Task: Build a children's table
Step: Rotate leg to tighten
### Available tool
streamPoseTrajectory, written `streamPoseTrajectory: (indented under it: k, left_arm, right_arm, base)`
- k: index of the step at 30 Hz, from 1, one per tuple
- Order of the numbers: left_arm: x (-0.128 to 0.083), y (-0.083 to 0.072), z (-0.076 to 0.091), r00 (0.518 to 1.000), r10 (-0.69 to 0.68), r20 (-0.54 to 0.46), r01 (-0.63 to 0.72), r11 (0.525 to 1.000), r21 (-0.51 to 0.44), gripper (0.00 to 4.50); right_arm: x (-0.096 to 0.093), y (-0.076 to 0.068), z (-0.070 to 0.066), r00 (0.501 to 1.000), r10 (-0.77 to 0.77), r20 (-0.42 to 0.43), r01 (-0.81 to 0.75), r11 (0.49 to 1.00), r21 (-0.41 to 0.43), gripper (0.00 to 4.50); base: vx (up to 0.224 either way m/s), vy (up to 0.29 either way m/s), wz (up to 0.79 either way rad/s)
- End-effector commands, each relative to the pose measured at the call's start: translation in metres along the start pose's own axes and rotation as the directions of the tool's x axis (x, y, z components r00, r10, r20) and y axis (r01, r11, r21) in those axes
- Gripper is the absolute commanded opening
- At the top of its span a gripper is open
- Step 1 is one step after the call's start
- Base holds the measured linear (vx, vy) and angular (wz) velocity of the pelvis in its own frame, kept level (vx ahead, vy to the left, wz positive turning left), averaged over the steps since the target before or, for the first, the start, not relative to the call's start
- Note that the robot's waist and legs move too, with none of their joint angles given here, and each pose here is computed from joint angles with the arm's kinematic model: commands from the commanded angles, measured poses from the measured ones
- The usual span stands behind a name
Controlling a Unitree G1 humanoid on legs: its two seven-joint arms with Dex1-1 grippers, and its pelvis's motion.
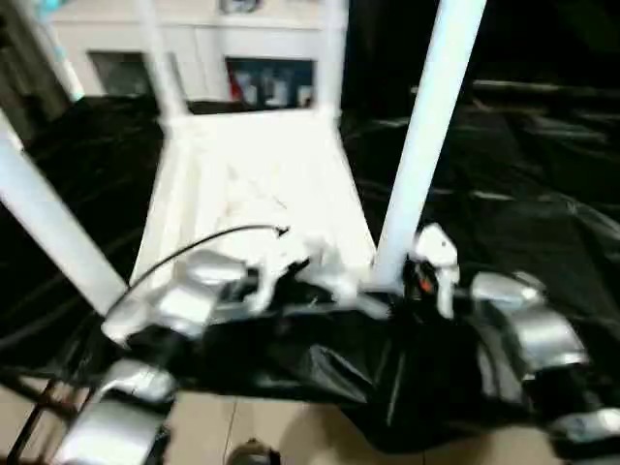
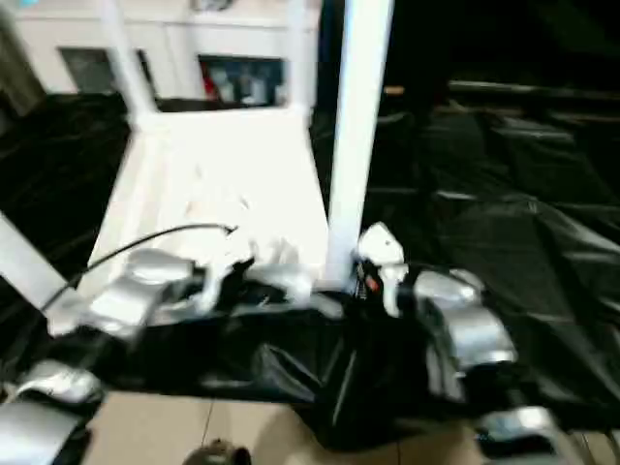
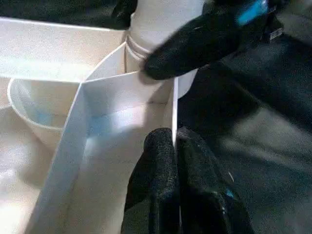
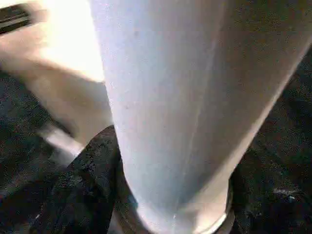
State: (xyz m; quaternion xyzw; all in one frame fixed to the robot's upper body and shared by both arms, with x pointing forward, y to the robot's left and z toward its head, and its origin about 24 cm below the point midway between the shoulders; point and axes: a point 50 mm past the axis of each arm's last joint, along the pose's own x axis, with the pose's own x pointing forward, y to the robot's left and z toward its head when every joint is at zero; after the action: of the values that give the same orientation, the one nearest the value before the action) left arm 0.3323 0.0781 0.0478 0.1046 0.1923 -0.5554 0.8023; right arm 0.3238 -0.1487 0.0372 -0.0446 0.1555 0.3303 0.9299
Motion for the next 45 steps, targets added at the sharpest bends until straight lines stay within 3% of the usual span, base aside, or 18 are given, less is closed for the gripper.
streamPoseTrajectory:
  k: [1, 6, 8, 10, 13, 17, 24, 30, 34, 45]
  left_arm:
    - [0.015, -0.003, 0.033, 0.991, 0.024, 0.134, -0.031, 0.998, 0.047, 0.00]
    - [0.042, -0.010, 0.051, 0.982, 0.106, 0.159, -0.111, 0.994, 0.022, 0.00]
    - [0.048, -0.016, 0.053, 0.984, 0.082, 0.157, -0.090, 0.995, 0.039, 0.00]
    - [0.051, -0.017, 0.053, 0.984, 0.075, 0.160, -0.083, 0.996, 0.044, 0.00]
    - [0.050, -0.017, 0.052, 0.985, 0.058, 0.163, -0.068, 0.996, 0.056, 0.00]
    - [0.038, -0.013, 0.045, 0.987, 0.015, 0.158, -0.029, 0.996, 0.085, 0.00]
    - [0.017, -0.013, 0.032, 0.982, -0.121, 0.143, 0.104, 0.987, 0.121, 0.00]
    - [-0.005, -0.015, 0.020, 0.965, -0.243, 0.097, 0.227, 0.962, 0.150, 0.00]
    - [-0.014, -0.015, 0.017, 0.955, -0.283, 0.084, 0.268, 0.951, 0.152, 0.00]
    - [-0.027, -0.019, 0.009, 0.939, -0.339, 0.059, 0.329, 0.934, 0.136, 0.00]
  right_arm:
    - [0.011, 0.008, -0.025, 0.986, -0.106, -0.131, 0.117, 0.990, 0.084, 2.65]
    - [0.027, 0.016, -0.028, 0.946, -0.285, -0.151, 0.302, 0.948, 0.102, 2.65]
    - [0.034, 0.024, -0.025, 0.956, -0.257, -0.140, 0.269, 0.960, 0.073, 2.65]
    - [0.036, 0.027, -0.023, 0.958, -0.256, -0.127, 0.266, 0.962, 0.066, 3.21]
    - [0.039, 0.029, -0.014, 0.974, -0.218, -0.067, 0.225, 0.969, 0.104, 3.44]
    - [0.033, 0.029, -0.005, 0.995, -0.095, -0.001, 0.095, 0.995, 0.010, 3.82]
    - [0.007, 0.023, 0.004, 0.984, 0.178, 0.029, -0.174, 0.978, -0.116, 3.82]
    - [-0.020, 0.011, 0.007, 0.934, 0.354, -0.044, -0.355, 0.910, -0.213, 3.82]
    - [-0.029, 0.010, 0.007, 0.902, 0.426, -0.071, -0.431, 0.879, -0.203, 3.82]
    - [-0.036, 0.015, 0.009, 0.840, 0.538, -0.071, -0.542, 0.828, -0.145, 3.10]
  base:
    - [0.000, 0.000, 0.00]
    - [0.000, 0.000, 0.00]
    - [0.000, 0.000, 0.00]
    - [0.000, 0.000, 0.00]
    - [0.000, 0.000, 0.00]
    - [0.000, 0.000, 0.00]
    - [0.000, 0.000, 0.00]
    - [0.000, 0.000, 0.00]
    - [0.000, 0.000, 0.00]
    - [0.000, 0.000, 0.00]
